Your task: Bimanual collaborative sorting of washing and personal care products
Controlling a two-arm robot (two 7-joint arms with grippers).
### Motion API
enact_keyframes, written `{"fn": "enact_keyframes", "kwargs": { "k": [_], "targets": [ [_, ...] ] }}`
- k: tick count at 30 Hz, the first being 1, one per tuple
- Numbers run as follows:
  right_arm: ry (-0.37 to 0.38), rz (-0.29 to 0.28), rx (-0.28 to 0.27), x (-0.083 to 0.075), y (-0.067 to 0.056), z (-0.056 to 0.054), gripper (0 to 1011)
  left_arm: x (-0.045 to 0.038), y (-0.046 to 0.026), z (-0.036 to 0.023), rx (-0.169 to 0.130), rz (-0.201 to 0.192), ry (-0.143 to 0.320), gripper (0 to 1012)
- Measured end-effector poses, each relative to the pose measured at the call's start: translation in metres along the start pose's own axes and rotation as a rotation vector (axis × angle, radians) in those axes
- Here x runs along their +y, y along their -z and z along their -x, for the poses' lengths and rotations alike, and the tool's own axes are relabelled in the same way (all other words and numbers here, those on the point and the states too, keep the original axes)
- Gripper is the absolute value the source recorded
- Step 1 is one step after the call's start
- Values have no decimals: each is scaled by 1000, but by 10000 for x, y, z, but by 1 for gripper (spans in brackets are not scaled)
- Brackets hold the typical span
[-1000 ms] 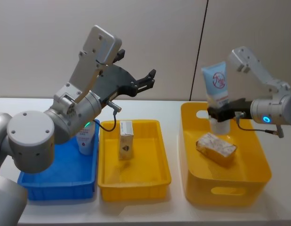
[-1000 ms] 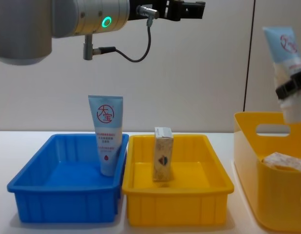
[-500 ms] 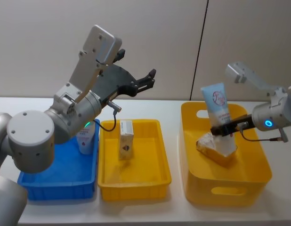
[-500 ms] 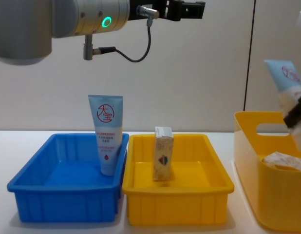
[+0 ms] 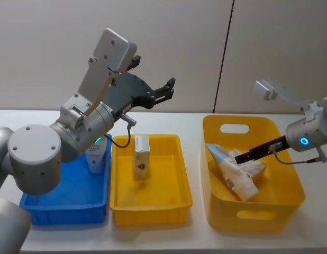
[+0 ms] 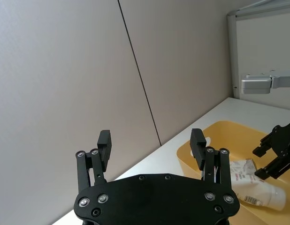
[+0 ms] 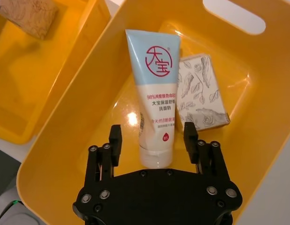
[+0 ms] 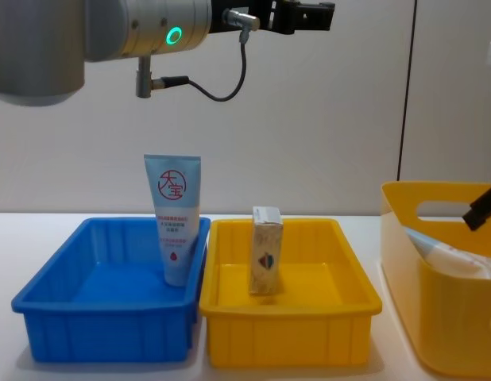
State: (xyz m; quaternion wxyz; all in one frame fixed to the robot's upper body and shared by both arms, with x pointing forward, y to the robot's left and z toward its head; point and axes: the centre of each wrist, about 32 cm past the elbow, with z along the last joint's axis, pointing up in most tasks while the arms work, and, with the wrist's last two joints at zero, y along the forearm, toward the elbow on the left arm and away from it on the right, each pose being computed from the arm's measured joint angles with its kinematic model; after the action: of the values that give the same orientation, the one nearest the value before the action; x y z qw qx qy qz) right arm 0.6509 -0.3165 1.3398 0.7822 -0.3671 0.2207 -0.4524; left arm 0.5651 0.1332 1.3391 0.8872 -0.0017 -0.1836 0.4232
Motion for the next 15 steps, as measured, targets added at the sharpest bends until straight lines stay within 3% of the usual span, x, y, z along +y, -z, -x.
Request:
{"fn": "enact_keyframes", "kwargs": {
  "k": [3, 10, 15],
  "targets": [
    [-2, 10, 5, 5, 1, -10, 855, 0, 0, 0, 0, 0, 0, 1001],
    [-4, 25, 12, 10, 2, -27, 1002, 0, 0, 0, 0, 0, 0, 1001],
    [-5, 30, 14, 12, 0, -33, 1002, 0, 0, 0, 0, 0, 0, 1001]
  ]
}}
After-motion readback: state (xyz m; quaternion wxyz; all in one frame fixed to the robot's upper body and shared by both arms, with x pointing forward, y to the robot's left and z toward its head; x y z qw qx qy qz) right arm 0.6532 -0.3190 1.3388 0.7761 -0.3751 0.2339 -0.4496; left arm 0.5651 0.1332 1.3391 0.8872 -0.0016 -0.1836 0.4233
